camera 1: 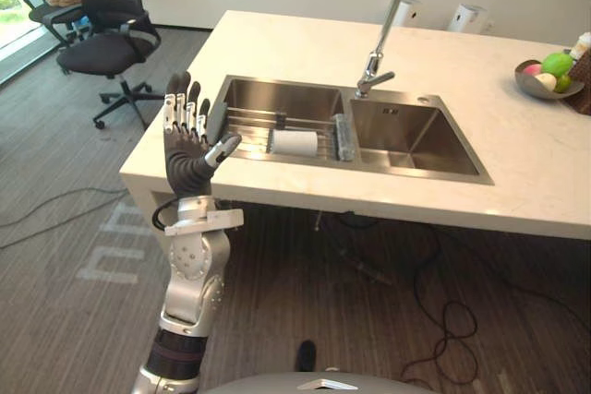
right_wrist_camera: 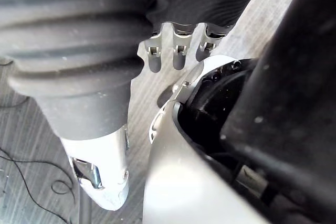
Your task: Walk over to the sink, pick up the cup, carry it to the dishwasher, place the cup inside the dishwasher, then close the dishwasher door
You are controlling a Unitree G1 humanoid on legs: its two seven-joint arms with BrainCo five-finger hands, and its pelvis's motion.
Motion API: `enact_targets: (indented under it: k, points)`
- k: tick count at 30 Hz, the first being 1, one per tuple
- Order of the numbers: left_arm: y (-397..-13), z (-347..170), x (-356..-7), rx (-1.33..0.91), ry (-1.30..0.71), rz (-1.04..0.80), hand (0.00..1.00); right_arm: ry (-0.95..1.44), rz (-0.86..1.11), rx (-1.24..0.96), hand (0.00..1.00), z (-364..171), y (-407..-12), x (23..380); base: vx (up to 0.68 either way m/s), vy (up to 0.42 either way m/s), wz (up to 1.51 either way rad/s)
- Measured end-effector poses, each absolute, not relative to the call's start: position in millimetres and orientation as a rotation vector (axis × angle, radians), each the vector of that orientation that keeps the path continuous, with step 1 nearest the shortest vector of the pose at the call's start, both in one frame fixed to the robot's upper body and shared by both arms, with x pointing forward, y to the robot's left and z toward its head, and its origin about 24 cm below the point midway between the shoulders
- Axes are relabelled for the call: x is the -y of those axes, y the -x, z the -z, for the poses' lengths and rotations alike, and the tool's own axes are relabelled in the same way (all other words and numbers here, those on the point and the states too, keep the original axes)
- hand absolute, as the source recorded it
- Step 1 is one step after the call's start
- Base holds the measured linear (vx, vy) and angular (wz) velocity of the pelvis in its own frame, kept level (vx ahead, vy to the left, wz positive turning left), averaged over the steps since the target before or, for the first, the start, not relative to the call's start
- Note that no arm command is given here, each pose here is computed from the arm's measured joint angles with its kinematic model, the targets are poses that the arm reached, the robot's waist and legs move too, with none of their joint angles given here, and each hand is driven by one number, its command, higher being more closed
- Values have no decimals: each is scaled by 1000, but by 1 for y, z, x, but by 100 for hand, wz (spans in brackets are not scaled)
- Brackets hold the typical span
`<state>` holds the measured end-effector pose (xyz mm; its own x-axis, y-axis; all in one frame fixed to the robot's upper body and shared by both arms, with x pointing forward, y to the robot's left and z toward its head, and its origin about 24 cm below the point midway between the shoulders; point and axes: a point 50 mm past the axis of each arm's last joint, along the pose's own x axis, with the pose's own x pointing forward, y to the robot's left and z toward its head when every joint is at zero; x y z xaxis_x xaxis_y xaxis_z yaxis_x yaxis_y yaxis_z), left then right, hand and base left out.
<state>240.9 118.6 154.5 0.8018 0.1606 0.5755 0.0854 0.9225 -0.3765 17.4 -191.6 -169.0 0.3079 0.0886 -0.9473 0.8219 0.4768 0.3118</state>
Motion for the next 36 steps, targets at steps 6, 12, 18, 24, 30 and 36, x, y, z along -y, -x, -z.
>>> enact_targets:
  k: [6,12,18,24,30,36]
  points:
    - [-245,-149,-116,577,454,18,0,-1013,596,-1129,0,168,-22,192,-7,12,-9]
    - [-249,-133,-122,465,502,46,0,-1093,583,-1077,0,167,-18,192,125,-71,1]
    - [-247,-137,-134,470,559,30,0,-947,573,-1105,0,162,-3,224,252,-94,-28]
    - [-235,-164,-150,588,558,27,0,-877,516,-1100,0,161,-12,225,309,7,-52]
    - [-235,-162,-158,564,522,7,0,-899,541,-1090,0,163,-10,217,220,122,-1]
    - [-242,-147,-160,480,301,-36,0,-912,586,-1101,0,165,0,218,34,25,-5]
